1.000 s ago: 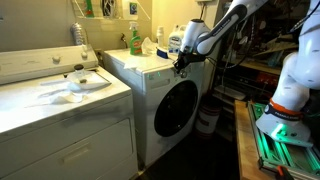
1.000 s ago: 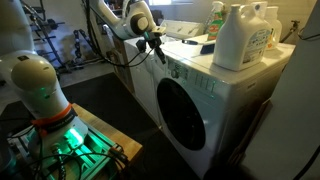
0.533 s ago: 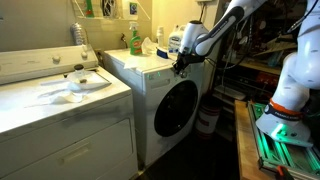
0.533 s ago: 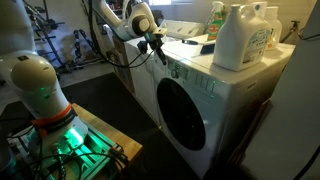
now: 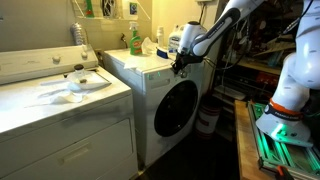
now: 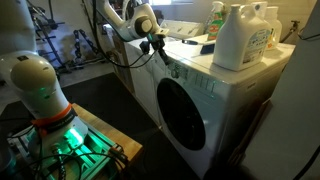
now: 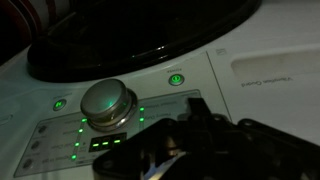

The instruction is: Press the bottom and top button to the left on the dishwasher

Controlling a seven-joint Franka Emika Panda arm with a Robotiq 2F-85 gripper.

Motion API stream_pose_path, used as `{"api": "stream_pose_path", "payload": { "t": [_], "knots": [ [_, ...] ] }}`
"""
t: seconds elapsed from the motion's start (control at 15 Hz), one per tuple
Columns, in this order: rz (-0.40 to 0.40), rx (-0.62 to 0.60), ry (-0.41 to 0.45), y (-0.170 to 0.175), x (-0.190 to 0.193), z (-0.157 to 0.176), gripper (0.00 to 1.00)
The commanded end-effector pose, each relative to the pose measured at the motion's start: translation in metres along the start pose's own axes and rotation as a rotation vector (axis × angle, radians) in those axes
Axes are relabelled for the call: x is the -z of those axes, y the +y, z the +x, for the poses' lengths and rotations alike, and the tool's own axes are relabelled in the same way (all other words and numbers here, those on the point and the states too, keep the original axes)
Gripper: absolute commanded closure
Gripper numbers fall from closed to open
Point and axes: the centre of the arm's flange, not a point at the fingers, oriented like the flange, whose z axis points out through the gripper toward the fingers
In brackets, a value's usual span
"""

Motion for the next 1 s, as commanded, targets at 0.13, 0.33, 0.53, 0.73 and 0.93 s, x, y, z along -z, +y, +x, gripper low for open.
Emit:
{"api": "stream_pose_path", "payload": {
  "t": [0.13,0.33,0.53,0.73,0.93],
  "knots": [
    [0.017,-0.011,-0.002,0.0016,-0.0101,0.0066,1.0],
    [0.016,-0.013,0.014,0.0022,-0.0105,0.0076,1.0],
    [0.022,-0.01,0.033,0.0025,-0.0119,0.0083,1.0],
    [0.035,0.003,0.053,0.003,-0.0127,0.0083,1.0],
    [0.044,0.017,0.112,0.0049,-0.0166,0.0119,1.0]
  ]
}}
